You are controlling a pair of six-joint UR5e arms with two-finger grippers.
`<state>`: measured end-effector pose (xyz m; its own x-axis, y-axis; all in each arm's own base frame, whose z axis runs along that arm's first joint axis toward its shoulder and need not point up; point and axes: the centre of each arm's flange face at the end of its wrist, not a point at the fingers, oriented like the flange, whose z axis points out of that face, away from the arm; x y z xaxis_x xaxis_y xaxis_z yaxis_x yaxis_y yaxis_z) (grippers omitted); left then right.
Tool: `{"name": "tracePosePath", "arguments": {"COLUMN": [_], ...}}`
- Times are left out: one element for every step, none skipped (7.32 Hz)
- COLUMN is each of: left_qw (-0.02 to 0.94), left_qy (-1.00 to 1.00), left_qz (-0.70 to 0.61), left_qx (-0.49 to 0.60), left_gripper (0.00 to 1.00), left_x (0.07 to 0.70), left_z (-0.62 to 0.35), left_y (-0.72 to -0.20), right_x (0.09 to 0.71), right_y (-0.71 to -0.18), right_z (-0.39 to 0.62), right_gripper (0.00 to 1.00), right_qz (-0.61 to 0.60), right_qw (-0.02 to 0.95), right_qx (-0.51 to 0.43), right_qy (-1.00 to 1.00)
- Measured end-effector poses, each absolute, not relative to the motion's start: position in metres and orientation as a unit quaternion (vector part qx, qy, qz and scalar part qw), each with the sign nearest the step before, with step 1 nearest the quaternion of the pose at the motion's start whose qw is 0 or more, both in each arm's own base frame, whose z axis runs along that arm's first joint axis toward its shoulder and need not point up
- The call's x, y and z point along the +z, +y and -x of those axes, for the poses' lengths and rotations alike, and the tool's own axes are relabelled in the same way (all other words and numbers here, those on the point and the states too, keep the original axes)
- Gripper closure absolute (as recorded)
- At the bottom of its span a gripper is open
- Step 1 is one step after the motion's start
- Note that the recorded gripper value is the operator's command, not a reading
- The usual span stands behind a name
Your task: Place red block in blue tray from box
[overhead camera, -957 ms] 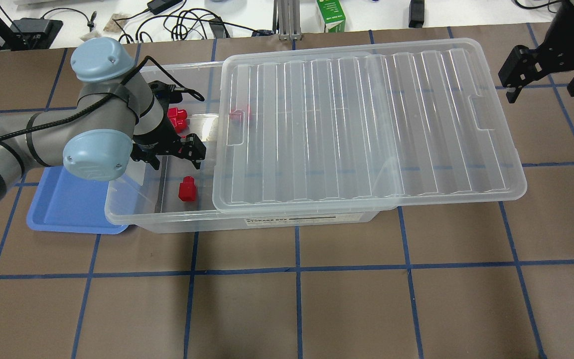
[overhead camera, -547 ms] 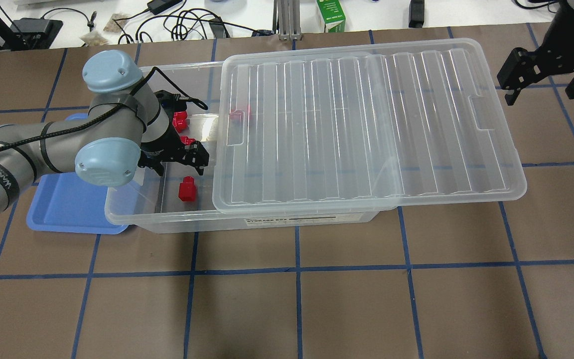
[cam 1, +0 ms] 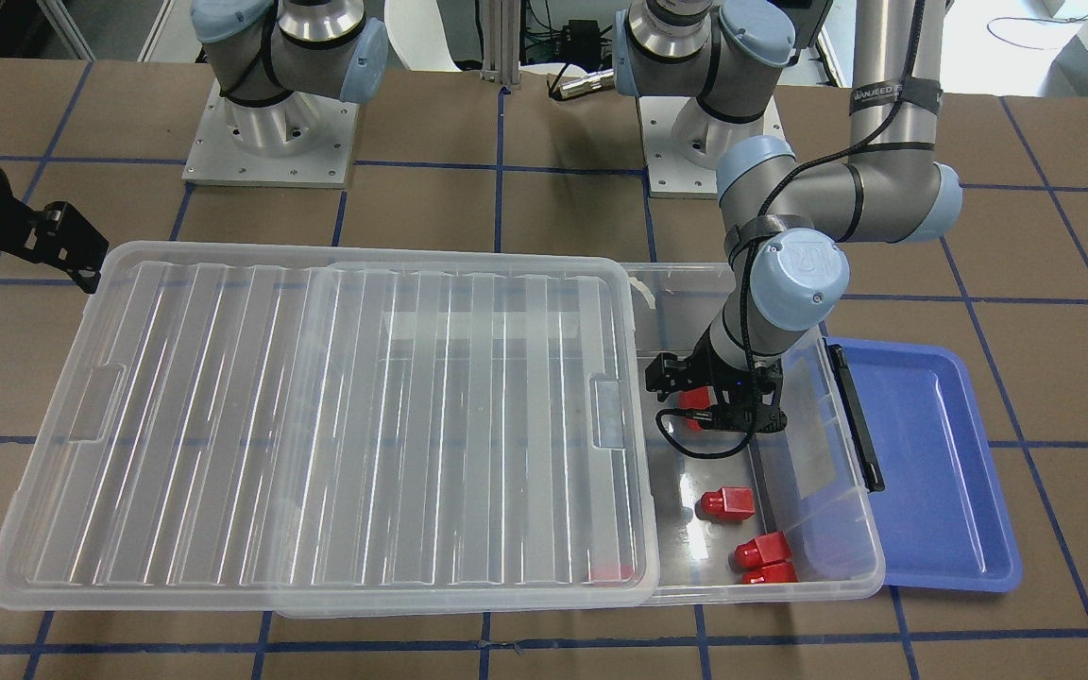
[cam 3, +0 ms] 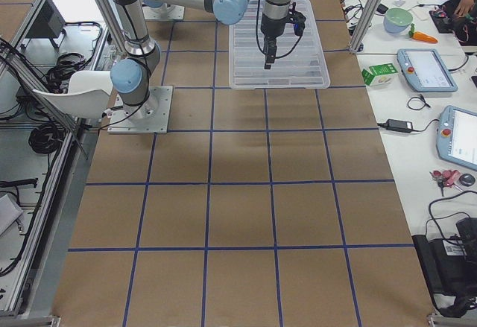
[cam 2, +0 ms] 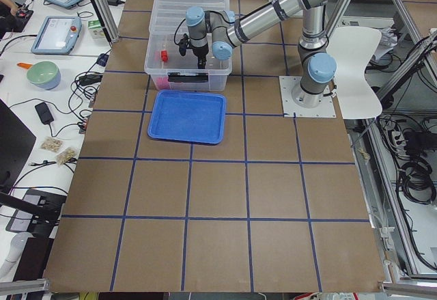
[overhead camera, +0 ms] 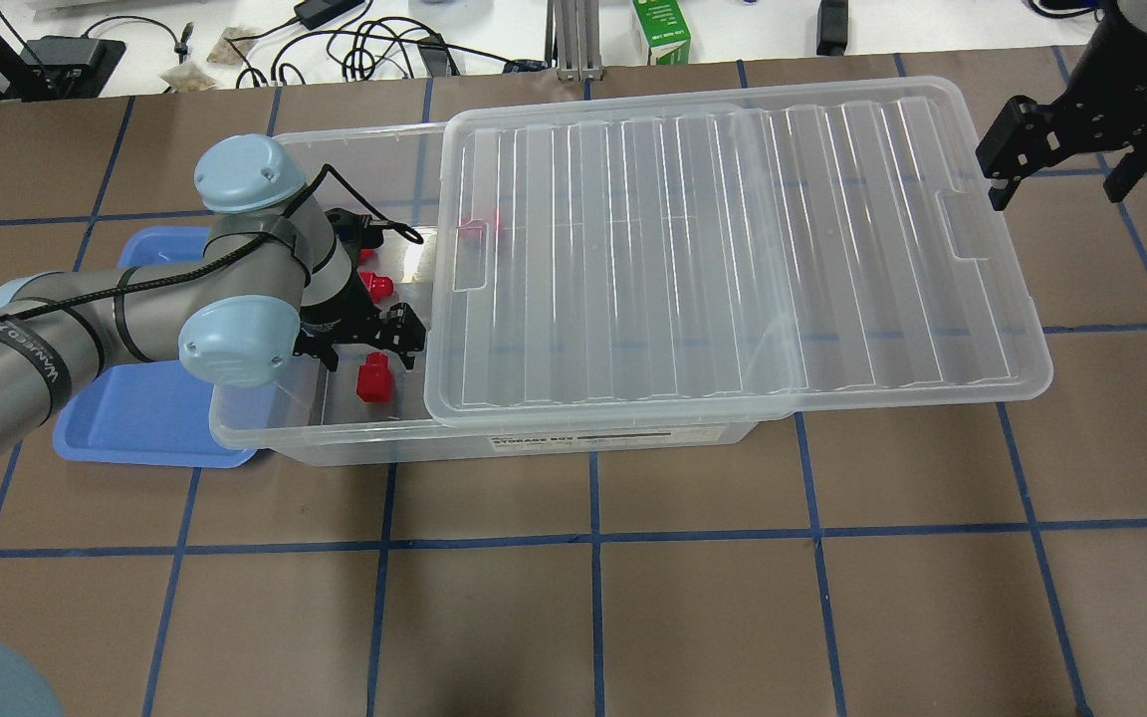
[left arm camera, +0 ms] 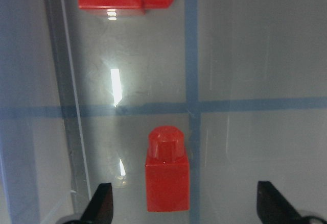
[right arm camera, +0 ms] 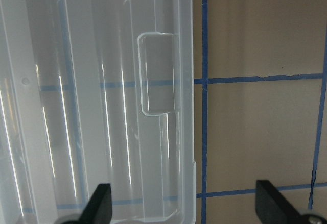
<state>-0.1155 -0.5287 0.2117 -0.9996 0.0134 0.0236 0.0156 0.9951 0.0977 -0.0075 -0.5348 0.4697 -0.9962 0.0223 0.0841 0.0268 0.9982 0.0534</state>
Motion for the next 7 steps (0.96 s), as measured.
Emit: {"name": "tracePosePath", "arguments": {"left_qw": [0.012, 0.012, 0.011, 0.011, 0.010, 0.009, 0.008], "left_qy": [-0.998, -0.998, -0.998, -0.998, -0.998, -0.998, -0.998], "left_qz": [0.006, 0.006, 0.006, 0.006, 0.008, 0.008, 0.005], "left_qx": [-0.055, -0.060, -0.064, -0.066, -0.065, -0.063, -0.062], "left_gripper": [0.04, 0.21, 0.47, 0.66, 0.88, 0.94, 0.95], "left_x": [0.203, 0.196, 0.191, 0.187, 0.188, 0.188, 0.189], "left_z": [0.114, 0.114, 0.114, 0.113, 0.113, 0.113, 0.113], "left_y": [-0.527, -0.524, -0.522, -0.522, -0.523, -0.523, -0.523], "right_x": [0.468, 0.466, 0.465, 0.464, 0.463, 0.463, 0.463], "right_y": [-0.534, -0.533, -0.533, -0.533, -0.533, -0.533, -0.533], "right_z": [0.007, 0.007, 0.007, 0.007, 0.008, 0.009, 0.009], "right_gripper": [0.00, 0.00, 0.00, 0.00, 0.00, 0.00, 0.00], "right_qz": [0.012, 0.012, 0.012, 0.012, 0.013, 0.013, 0.014], "right_qw": [0.041, 0.040, 0.040, 0.040, 0.039, 0.040, 0.040], "right_qx": [-0.030, -0.033, -0.035, -0.035, -0.037, -0.037, -0.037], "right_qy": [-0.999, -0.999, -0.999, -0.999, -0.998, -0.998, -0.998]}}
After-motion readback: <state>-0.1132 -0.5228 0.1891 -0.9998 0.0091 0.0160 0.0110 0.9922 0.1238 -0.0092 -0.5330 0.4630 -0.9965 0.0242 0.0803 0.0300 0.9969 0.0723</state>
